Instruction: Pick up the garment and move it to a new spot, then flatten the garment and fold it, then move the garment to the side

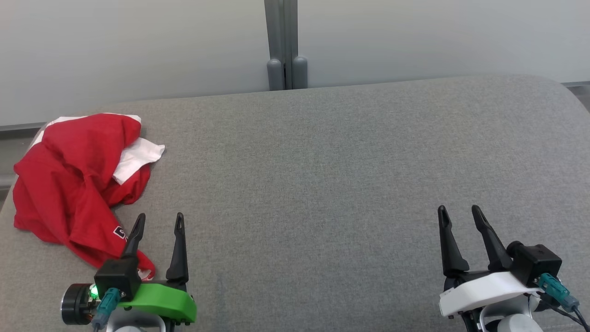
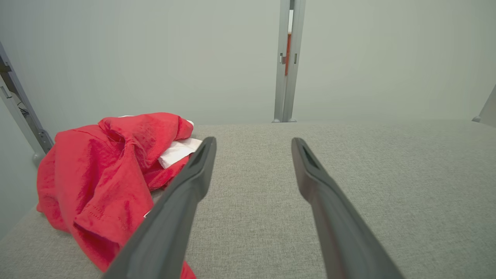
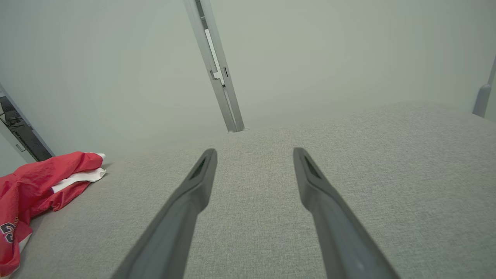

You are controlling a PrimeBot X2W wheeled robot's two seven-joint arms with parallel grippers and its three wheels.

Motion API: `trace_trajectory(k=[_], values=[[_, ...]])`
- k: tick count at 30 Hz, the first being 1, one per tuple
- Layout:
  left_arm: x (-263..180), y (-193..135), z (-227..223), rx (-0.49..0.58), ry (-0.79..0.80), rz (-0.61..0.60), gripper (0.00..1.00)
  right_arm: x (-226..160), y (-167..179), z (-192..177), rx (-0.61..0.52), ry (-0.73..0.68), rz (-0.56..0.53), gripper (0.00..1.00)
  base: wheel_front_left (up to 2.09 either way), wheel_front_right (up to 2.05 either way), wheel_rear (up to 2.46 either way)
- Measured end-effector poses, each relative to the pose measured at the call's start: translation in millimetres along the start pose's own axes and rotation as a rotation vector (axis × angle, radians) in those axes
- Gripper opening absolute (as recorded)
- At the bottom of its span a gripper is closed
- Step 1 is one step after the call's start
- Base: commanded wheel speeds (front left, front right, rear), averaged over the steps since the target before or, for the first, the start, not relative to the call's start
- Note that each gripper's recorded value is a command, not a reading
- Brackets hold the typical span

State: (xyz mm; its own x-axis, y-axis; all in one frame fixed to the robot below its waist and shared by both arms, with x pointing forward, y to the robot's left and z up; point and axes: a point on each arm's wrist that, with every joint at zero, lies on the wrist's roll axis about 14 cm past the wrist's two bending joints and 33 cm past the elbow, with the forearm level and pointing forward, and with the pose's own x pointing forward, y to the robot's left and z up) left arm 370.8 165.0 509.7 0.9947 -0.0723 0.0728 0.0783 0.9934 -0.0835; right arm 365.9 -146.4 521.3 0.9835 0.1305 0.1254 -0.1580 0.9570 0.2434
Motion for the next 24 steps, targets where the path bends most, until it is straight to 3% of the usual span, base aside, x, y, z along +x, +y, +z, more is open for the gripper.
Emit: trace_trajectory(k=[24], values=[[-1.5, 6.5, 4.5, 0.05, 0.025, 0.016, 1.0, -3.5, -1.6, 0.3, -0.047, 0.012, 0.002, 1.0, 0.0, 0.0, 0.0]])
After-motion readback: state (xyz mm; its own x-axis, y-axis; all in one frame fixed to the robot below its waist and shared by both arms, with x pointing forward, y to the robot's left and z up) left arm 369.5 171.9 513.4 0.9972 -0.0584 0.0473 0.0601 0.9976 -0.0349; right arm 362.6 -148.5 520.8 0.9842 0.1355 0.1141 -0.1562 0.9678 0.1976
